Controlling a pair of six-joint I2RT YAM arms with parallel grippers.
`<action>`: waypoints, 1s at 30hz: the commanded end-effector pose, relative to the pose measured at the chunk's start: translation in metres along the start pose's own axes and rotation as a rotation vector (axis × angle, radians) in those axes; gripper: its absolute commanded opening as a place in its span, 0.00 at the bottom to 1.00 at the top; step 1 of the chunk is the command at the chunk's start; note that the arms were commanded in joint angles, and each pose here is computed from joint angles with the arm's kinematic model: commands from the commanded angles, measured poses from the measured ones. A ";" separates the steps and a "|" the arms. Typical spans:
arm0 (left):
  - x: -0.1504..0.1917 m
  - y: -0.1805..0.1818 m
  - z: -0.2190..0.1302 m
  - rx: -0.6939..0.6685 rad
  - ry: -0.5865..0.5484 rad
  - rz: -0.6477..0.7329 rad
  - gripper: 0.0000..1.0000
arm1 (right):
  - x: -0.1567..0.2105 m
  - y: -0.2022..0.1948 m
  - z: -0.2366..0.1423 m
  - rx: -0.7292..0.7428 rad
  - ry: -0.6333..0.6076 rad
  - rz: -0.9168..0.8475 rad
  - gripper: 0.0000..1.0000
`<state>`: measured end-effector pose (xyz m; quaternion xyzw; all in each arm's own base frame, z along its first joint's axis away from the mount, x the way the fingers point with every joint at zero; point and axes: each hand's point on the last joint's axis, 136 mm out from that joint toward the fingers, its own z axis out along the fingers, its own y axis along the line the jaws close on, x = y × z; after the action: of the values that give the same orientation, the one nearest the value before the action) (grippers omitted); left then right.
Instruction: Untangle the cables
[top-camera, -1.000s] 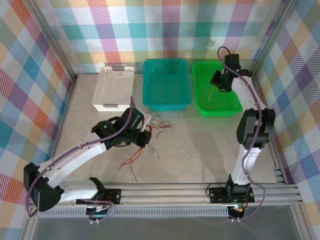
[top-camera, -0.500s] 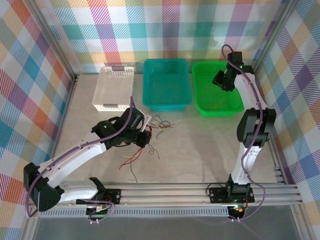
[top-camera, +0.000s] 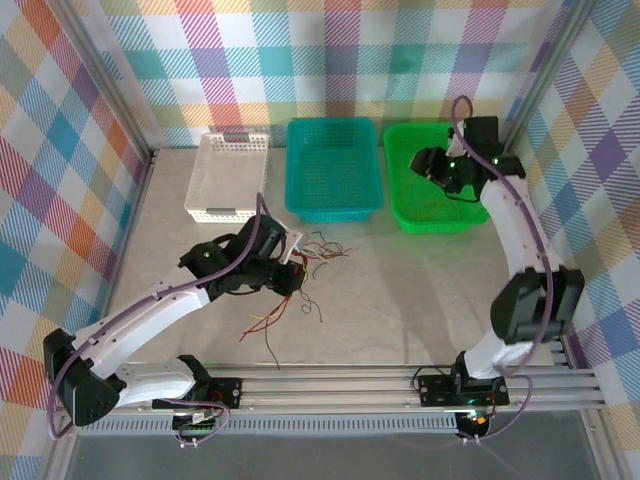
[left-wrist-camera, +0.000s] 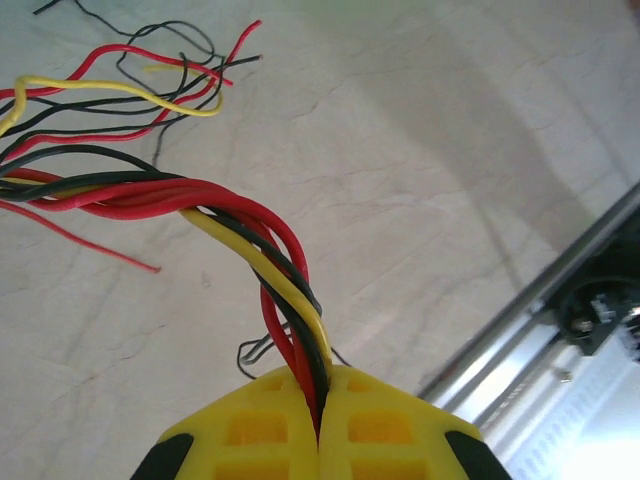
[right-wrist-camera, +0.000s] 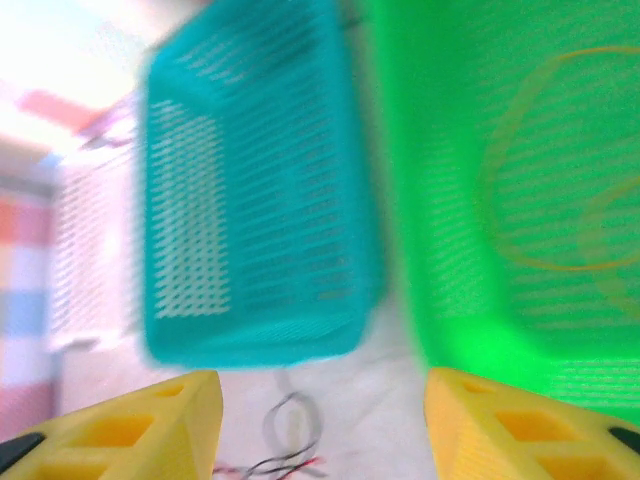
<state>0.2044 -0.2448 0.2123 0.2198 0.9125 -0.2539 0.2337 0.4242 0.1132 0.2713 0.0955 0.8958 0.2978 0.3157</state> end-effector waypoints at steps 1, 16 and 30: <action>-0.016 -0.022 -0.017 0.117 -0.083 -0.058 0.00 | 0.051 0.060 0.002 -0.320 0.108 -0.071 0.57; -0.017 -0.053 -0.008 0.378 -0.154 -0.139 0.00 | 0.208 0.097 0.005 -0.565 0.288 -0.262 0.54; -0.036 -0.046 0.012 0.341 -0.197 -0.189 0.00 | 0.256 0.118 -0.023 -0.743 0.244 -0.392 0.55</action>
<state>0.2026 -0.2933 0.2263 0.1531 0.8579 -0.4316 0.2331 0.2158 0.2859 0.2154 -0.2055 0.7872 0.5267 0.2463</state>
